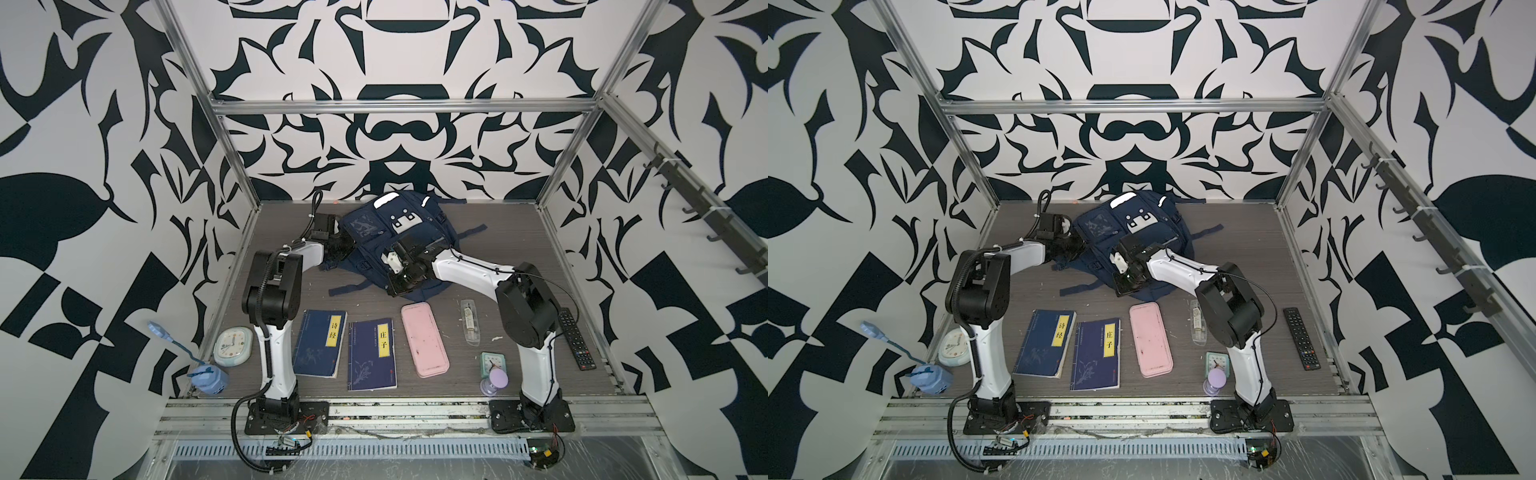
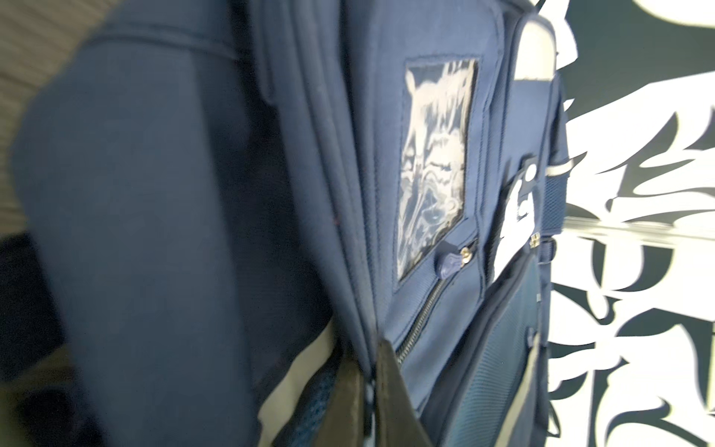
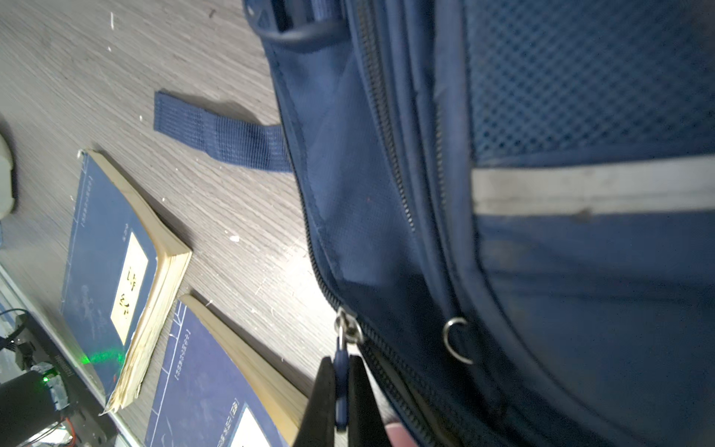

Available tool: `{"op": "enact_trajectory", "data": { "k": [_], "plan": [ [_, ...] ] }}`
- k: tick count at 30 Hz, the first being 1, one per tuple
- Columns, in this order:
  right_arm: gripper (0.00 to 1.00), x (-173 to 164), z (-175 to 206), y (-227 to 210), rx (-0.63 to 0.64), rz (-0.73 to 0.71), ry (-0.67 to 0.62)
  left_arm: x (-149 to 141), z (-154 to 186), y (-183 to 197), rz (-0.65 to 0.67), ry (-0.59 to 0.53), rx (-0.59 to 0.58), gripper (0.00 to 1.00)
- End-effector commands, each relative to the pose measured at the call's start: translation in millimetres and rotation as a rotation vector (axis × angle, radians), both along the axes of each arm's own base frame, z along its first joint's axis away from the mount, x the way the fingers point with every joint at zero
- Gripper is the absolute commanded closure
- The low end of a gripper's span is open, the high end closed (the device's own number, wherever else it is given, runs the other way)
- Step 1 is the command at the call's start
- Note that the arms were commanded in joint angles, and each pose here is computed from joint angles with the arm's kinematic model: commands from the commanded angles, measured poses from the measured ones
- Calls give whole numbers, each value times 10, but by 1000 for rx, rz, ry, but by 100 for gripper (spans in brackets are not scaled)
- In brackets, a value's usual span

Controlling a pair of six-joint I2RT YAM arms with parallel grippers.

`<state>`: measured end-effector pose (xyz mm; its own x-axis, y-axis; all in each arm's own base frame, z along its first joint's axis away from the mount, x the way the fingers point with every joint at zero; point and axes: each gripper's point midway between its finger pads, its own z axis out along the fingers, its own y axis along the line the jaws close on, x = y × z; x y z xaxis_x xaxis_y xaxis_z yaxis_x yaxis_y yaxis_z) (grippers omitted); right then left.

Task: Pack books, pencil case, and school supplies into a backpack
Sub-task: Unzip the student bag at the top-center of the table.

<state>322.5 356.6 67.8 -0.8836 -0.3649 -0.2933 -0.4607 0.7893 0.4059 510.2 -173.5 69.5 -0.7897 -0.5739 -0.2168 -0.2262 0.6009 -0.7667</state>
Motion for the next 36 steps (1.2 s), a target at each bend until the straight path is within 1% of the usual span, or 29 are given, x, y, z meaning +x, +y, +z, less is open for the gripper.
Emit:
{"op": "enact_trajectory", "data": {
  "k": [1,4,7,15,21,27,33,36],
  "plan": [
    [100,-30,200,108,19,23,-45,87,357,4,26,-68,-102,100],
    [100,-90,174,165,23,36,-39,122,396,-16,23,-71,-123,100],
    [100,-80,170,314,38,45,-38,113,391,-9,36,-70,-136,100],
    [100,89,274,761,87,54,-51,92,363,6,54,-63,-146,100],
    [100,291,258,967,115,15,-54,93,405,10,57,-70,-148,100],
    [100,536,232,1156,150,-42,-77,77,372,21,62,-65,-144,100],
    [100,853,330,1187,233,-143,-103,34,329,91,71,-55,-131,100],
    [100,1007,394,1166,294,-189,-117,22,314,190,89,-55,-130,100]
  ]
}}
